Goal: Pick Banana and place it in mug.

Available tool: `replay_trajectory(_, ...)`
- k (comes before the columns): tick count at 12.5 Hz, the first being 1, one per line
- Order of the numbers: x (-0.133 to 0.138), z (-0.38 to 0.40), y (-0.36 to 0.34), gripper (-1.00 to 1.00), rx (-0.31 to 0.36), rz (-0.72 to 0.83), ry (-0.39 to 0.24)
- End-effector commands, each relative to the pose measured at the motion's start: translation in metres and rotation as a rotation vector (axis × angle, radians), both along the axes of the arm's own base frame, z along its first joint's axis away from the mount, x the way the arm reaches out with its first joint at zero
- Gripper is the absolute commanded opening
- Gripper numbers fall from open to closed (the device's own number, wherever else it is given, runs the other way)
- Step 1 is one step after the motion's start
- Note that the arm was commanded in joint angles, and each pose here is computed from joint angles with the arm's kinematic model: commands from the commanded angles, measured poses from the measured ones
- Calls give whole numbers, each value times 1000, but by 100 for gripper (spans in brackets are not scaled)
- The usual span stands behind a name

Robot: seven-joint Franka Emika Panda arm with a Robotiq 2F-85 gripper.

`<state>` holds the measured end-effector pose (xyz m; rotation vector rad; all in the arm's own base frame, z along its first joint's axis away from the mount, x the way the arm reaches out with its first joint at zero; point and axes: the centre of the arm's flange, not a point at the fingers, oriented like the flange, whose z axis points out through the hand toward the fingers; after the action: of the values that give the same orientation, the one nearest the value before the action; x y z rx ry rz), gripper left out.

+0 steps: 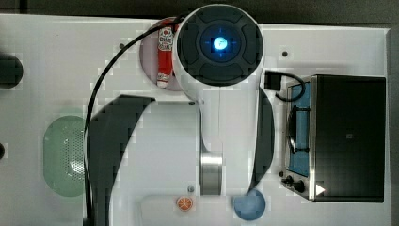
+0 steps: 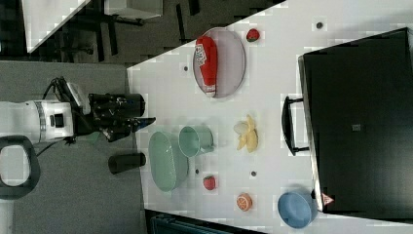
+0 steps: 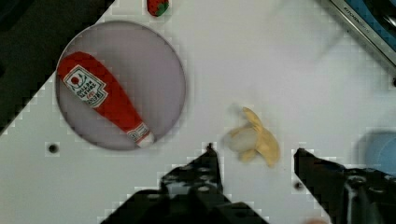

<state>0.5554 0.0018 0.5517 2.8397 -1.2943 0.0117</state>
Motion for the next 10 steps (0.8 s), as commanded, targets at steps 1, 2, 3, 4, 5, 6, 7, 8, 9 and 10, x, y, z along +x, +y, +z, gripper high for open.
replay_trajectory(1,-137,68,-34,56,37,48,51)
replay_trajectory(2,-136,61,-33,93,38,48,66)
replay_trajectory(3,-134,49,-33,100,39,49,88)
replay_trajectory(4,-129,36,-33,100,39,49,100)
replay_trajectory(5,-120,18,-33,100,38,49,95)
replay_trajectory(6,-110,-2,-33,100,36,49,84)
replay_trajectory(7,-101,-26,-33,100,34,52,78)
replay_trajectory(8,-94,-48,-32,100,33,59,79)
replay_trajectory(9,-88,-72,-31,100,32,80,82)
replay_trajectory(10,-82,-100,-30,100,32,130,81)
